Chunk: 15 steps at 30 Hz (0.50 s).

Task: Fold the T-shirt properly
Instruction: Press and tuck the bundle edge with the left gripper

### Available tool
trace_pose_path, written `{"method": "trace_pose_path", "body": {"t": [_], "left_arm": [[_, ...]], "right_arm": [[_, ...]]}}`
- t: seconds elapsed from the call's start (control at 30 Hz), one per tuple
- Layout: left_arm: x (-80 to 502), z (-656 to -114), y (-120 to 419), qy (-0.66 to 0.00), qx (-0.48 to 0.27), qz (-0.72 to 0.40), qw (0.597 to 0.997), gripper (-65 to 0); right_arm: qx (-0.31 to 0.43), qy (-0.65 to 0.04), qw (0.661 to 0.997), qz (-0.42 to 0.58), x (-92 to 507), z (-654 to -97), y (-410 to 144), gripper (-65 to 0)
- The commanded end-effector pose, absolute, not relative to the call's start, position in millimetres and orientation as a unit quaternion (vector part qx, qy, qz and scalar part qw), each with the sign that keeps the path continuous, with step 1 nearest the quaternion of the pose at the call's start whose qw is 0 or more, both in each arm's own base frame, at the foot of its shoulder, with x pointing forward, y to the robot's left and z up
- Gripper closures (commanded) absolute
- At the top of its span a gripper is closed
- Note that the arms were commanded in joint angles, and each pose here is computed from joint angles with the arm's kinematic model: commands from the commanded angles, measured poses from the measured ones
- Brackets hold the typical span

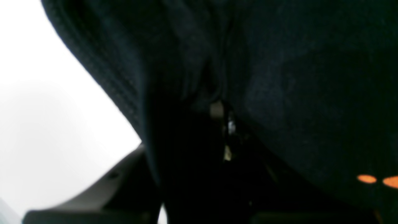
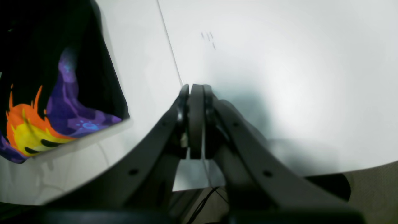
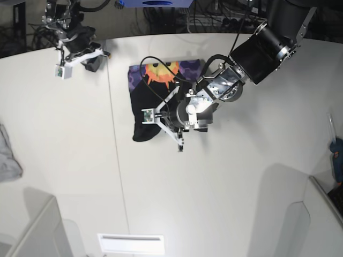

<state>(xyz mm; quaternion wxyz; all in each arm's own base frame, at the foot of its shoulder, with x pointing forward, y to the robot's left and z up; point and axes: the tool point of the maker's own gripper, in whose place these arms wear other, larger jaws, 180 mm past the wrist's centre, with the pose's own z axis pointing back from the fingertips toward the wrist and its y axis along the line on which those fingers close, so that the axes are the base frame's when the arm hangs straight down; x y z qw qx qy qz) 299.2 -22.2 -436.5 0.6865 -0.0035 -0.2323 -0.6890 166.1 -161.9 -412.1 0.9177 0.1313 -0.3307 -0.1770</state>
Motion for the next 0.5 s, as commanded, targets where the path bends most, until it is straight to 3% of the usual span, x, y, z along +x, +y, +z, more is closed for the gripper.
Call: {"method": "trace_pose_path", "body": {"t": [0.0,0.47], "left_arm": [[281.7,-460.3,1.8,-0.172,0.016,-0.705,0.688,0.0],[274.4,-455.3,-11.4,-0.179,0.016,-0.729,0.661,0.0]], "right_arm": [[0.131,-0.347,0.912,-0.176,171.3,-404.8,-164.9,0.0],[0.132,-0.348,0.911,-0.175,174.2,-404.2,-164.6,0.0]]}}
